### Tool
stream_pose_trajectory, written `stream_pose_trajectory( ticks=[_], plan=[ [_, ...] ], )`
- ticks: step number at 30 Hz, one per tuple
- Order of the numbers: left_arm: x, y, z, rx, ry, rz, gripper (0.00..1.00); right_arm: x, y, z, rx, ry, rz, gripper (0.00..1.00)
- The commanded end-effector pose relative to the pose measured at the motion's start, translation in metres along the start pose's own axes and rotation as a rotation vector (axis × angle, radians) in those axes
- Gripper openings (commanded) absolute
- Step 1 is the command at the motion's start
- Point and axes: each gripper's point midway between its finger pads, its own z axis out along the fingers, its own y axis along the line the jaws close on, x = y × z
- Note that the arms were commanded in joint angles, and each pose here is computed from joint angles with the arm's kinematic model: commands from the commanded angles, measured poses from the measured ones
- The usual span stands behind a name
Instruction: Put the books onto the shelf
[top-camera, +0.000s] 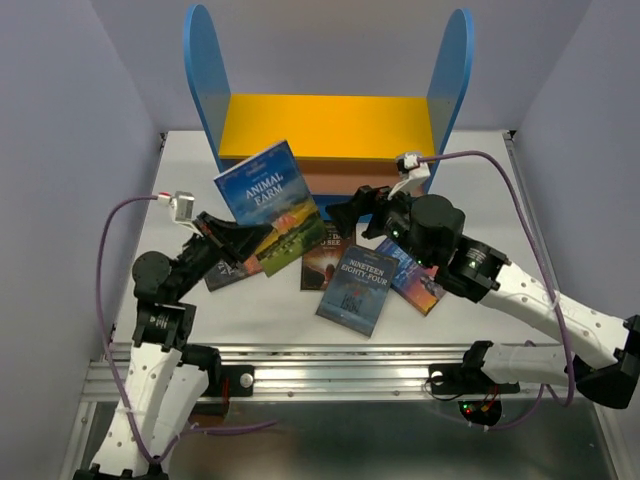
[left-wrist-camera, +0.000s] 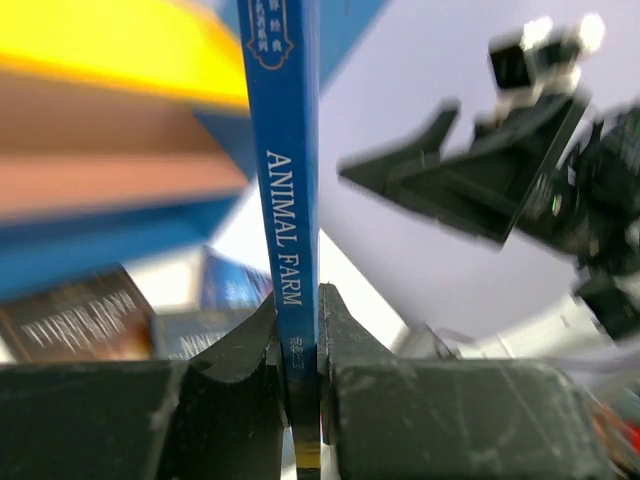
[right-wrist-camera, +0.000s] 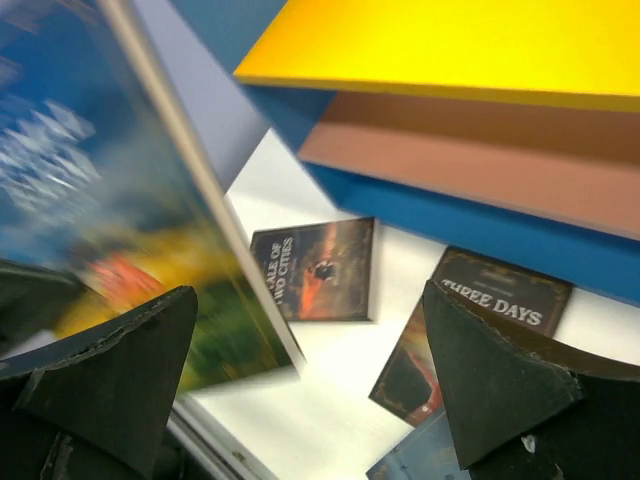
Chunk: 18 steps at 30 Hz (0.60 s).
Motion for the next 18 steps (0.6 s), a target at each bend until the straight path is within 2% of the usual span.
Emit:
stream_pose_trajectory(
  ticks=[1, 5, 14, 18],
  plan=[
    [-0.113, -0.061, -0.009, -0.019, -0.353, 0.331, 0.00, -0.039, -0.025, -0.027, 0.126, -0.137, 0.029, 1.00],
    [-0.159, -0.079, 0.000, -0.041, -0.426, 0.475, 0.00, -0.044, -0.033, -0.040, 0.146, -0.160, 0.024, 1.00],
    [-0.225, -0.015, 0.043, -0.335, -0.479, 0.523, 0.00, -0.041, -0.043, -0.044, 0.186, -0.156, -0.004, 1.00],
    [-0.237, 0.006, 0.057, -0.415, -0.466, 0.557, 0.00, -0.041, -0.044, -0.043, 0.194, -0.153, -0.017, 1.00]
  ],
)
